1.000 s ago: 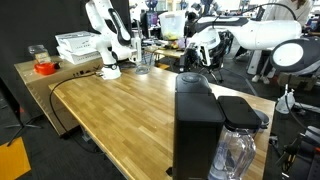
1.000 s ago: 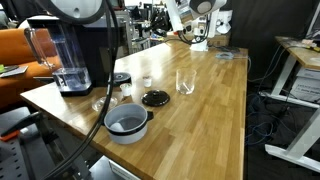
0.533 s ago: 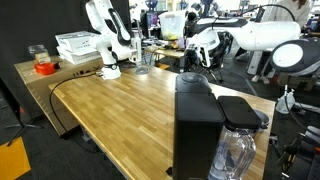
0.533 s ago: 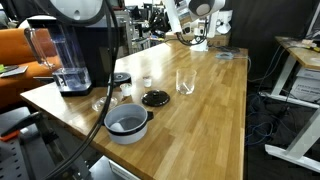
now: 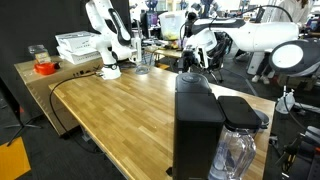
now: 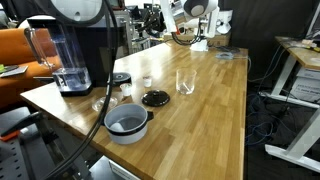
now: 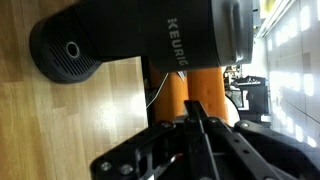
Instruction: Open the lid of the coffee marker
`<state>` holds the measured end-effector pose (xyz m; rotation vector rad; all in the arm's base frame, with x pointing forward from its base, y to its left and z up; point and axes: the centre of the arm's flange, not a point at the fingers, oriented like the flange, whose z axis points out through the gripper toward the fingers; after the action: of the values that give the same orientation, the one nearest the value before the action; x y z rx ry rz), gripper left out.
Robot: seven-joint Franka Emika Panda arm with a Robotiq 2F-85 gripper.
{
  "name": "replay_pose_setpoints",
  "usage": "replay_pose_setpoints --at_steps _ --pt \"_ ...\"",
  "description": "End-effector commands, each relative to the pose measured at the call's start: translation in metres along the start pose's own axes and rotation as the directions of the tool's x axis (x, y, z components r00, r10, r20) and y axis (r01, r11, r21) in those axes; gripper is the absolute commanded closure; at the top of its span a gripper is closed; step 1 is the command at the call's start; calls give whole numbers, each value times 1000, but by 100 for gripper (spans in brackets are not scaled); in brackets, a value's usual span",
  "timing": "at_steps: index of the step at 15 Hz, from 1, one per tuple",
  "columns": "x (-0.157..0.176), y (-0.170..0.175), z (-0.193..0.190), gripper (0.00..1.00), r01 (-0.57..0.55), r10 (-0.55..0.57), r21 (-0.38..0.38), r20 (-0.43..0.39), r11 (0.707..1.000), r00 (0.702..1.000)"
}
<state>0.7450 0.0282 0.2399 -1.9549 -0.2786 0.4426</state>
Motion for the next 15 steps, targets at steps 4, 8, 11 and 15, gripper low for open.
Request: replay_pose_setpoints --at_steps 4,8,11,15 --pt "-16 6 14 100 -7 5 25 68 1000 998" --pt "-18 -6 13 100 21 -23 27 81 999 996" --pt "-18 -17 14 100 46 -50 44 87 998 995" --pt "-25 -21 19 100 53 -59 60 102 997 993"
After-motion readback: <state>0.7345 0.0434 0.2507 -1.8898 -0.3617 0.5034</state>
